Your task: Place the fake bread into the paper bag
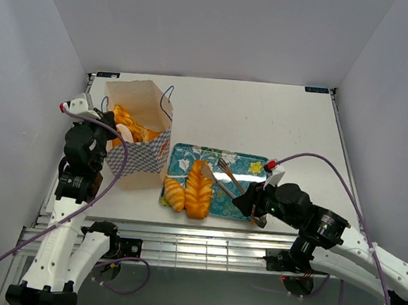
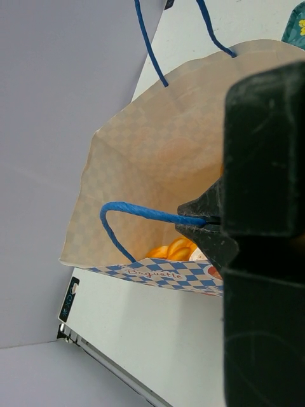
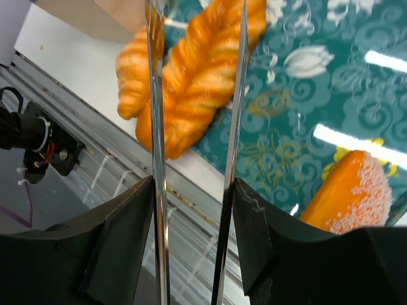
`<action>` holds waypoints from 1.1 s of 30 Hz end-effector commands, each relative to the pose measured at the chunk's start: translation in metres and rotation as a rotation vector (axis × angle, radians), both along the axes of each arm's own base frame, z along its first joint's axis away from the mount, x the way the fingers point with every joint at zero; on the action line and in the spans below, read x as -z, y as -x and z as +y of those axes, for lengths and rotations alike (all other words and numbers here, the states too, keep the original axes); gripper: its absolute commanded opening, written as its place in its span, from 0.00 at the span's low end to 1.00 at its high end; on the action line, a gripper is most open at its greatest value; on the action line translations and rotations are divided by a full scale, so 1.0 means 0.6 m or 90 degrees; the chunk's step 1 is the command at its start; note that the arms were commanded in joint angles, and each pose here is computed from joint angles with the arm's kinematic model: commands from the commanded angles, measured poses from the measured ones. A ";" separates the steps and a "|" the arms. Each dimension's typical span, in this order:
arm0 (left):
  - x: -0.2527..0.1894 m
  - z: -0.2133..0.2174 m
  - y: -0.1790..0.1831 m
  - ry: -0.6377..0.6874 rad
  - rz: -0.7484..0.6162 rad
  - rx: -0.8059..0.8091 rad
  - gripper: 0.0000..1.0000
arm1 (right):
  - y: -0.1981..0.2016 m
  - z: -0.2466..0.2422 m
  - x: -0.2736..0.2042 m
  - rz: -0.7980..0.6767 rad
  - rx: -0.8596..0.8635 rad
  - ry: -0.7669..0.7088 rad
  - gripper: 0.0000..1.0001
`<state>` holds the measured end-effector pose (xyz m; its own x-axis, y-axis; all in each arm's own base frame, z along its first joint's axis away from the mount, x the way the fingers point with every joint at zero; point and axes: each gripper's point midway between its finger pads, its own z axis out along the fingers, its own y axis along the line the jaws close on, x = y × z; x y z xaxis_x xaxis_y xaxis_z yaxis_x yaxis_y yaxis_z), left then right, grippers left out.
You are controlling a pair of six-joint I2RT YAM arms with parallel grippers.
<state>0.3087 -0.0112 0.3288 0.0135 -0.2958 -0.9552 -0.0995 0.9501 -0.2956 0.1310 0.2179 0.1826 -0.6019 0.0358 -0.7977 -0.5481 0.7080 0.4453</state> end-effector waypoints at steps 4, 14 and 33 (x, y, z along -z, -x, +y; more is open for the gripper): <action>0.004 -0.010 0.002 -0.002 0.003 0.018 0.00 | 0.029 0.003 0.048 0.129 0.037 -0.067 0.56; 0.004 -0.014 0.004 -0.003 0.002 0.026 0.00 | 0.029 0.026 0.097 0.183 0.046 -0.078 0.55; -0.001 -0.020 0.007 -0.003 -0.005 0.036 0.00 | 0.017 0.062 0.097 0.198 0.038 -0.086 0.53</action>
<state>0.3081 -0.0187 0.3292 0.0053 -0.2965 -0.9550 -0.0682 0.9527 -0.2962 0.1122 0.2407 0.0972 -0.8330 0.1148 -0.5413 -0.3120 0.7105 0.6308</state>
